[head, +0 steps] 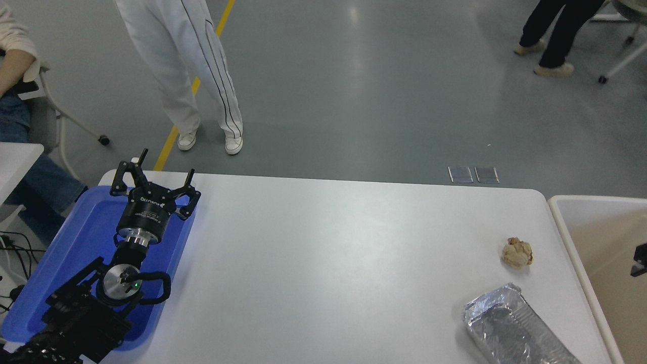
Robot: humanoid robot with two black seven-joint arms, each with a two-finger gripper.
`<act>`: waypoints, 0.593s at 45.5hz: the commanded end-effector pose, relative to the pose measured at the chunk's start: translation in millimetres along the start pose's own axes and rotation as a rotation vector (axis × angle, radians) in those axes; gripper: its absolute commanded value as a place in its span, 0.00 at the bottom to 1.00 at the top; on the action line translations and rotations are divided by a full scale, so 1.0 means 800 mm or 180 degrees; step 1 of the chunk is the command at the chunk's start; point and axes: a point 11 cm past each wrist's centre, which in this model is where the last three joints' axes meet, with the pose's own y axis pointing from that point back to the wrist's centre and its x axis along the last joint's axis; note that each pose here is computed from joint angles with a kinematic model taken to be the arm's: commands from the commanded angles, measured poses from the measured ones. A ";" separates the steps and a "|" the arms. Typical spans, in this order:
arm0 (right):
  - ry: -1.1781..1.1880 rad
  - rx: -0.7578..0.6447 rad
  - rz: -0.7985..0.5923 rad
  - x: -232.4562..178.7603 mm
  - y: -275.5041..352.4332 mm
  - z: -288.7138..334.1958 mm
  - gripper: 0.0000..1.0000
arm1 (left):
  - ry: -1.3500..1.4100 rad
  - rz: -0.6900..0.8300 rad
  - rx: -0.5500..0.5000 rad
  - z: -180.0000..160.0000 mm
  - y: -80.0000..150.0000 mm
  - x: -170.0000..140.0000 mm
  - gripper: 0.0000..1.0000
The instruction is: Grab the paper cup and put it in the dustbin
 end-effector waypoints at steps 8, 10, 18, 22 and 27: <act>0.0714 0.0155 0.0568 0.040 0.139 -0.125 1.00 | 0.0001 -0.0001 0.0001 0.000 0.000 0.000 1.00; 0.0890 0.0095 0.0632 0.040 0.153 -0.145 1.00 | 0.0001 -0.0001 0.0001 0.000 0.000 0.000 1.00; 0.1440 0.0151 0.0816 0.026 0.196 -0.228 1.00 | 0.0001 -0.0001 0.0001 0.000 0.000 0.000 1.00; 0.1664 0.0299 0.0888 0.016 0.211 -0.272 1.00 | 0.0001 -0.0001 0.0001 0.000 0.000 0.000 1.00; 0.1896 0.0320 0.0915 0.003 0.217 -0.310 1.00 | -0.0001 0.0004 0.0001 0.000 0.000 0.000 1.00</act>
